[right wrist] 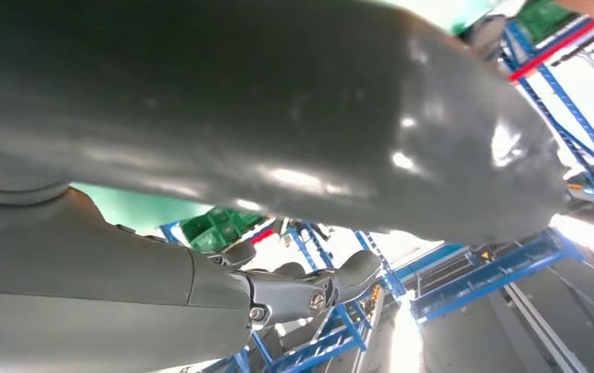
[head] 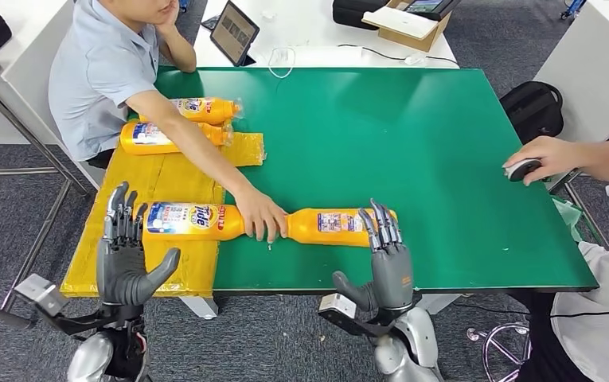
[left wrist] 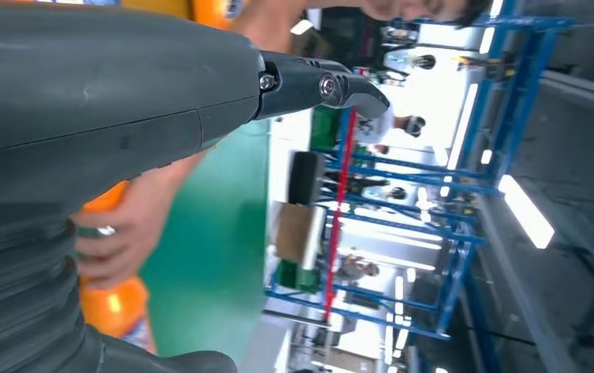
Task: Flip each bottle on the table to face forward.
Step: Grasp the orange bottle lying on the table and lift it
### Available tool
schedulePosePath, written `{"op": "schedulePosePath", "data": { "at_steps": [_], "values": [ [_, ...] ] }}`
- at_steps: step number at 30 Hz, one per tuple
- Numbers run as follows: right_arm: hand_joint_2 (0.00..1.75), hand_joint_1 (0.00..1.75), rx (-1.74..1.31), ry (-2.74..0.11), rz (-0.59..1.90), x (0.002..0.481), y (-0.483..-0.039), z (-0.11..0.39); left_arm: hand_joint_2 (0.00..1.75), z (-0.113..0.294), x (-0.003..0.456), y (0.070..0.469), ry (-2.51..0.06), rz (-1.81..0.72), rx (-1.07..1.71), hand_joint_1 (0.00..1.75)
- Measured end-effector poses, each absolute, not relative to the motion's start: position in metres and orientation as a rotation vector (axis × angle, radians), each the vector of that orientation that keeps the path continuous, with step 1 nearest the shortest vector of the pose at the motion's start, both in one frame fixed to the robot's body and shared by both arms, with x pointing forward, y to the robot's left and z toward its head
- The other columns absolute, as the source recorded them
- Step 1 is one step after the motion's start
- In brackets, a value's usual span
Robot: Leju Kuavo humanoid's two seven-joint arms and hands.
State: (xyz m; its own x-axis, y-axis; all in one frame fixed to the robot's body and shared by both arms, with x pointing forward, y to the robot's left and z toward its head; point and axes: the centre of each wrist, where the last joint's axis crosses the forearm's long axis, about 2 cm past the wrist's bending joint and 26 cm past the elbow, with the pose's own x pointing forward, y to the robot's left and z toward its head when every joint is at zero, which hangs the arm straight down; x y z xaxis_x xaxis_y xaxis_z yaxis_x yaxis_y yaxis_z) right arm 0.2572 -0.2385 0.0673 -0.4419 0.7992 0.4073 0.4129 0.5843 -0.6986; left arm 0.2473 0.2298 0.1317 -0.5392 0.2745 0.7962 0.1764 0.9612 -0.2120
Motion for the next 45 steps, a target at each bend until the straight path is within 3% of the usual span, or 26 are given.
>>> {"op": "schedulePosePath", "data": {
  "at_steps": [10, 17, 21, 33, 45],
  "values": [
    [0.00, 0.00, -1.087, -1.789, 0.841, 0.283, -0.276, 0.061, 1.75, 0.137, 0.234, 0.230, -2.173, 0.128, -0.285, 0.00],
    [0.00, 0.00, -1.093, -1.752, 0.904, 0.289, -0.290, 0.055, 1.75, 0.137, 0.230, 0.230, -2.177, 0.134, -0.278, 0.00],
    [1.75, 0.00, -1.094, -1.743, 0.916, 0.291, -0.293, 0.054, 1.75, 0.137, 0.229, 0.230, -2.177, 0.137, -0.278, 0.00],
    [1.75, 0.00, -1.030, -1.542, 1.034, 0.329, -0.312, 0.054, 1.75, 0.142, 0.240, 0.222, -2.129, 0.108, -0.268, 0.00],
    [1.75, 0.00, -0.928, -1.397, 1.242, 0.372, -0.294, 0.069, 1.75, 0.136, 0.258, 0.207, -2.076, 0.063, -0.288, 0.00]
  ]
}}
